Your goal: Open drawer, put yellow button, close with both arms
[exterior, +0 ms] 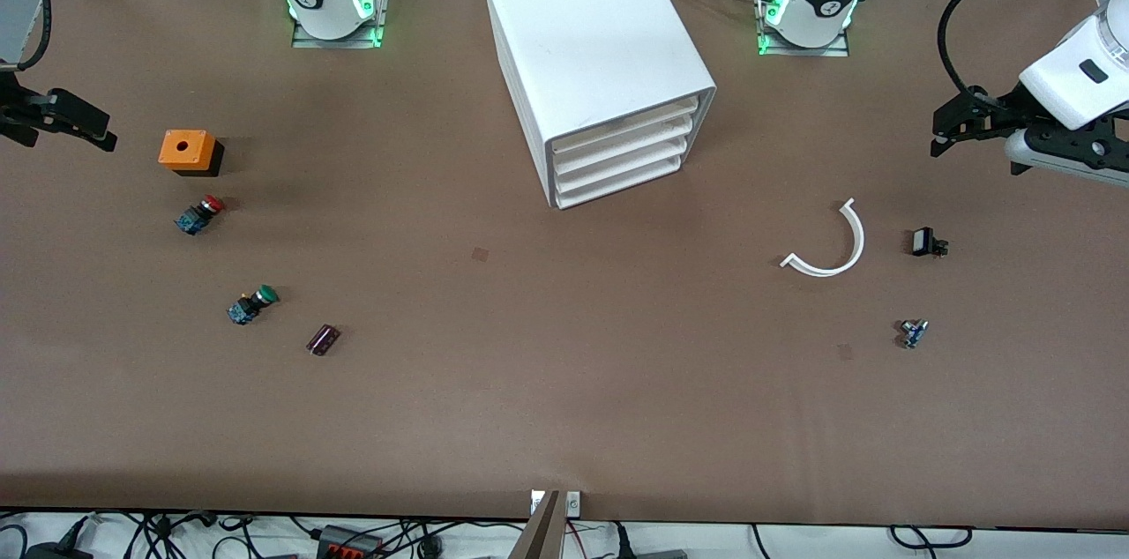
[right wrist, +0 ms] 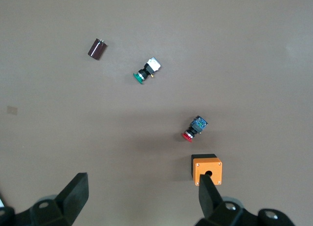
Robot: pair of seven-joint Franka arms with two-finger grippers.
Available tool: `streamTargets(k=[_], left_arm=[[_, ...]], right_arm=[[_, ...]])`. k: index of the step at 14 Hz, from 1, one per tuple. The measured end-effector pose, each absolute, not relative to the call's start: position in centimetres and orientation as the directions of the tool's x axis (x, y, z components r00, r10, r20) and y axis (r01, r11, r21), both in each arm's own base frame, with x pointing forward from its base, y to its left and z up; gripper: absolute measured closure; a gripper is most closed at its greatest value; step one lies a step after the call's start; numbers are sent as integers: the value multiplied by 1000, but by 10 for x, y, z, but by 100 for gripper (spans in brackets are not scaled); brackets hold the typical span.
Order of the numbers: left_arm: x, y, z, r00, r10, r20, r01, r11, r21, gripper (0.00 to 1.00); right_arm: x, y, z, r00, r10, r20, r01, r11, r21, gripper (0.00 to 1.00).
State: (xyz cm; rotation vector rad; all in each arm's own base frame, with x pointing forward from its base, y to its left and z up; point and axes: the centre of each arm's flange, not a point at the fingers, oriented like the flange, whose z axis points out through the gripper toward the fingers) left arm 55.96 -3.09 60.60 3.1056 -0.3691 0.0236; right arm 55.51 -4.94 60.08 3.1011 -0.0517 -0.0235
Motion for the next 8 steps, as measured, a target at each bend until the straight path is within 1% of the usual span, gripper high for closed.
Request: streamTargets(k=[8], left_arm=[[560, -31, 606, 972, -235, 17, -235, -972, 12, 0]], right_arm=[[557, -49, 597, 999, -29, -22, -28, -999, 40, 0]])
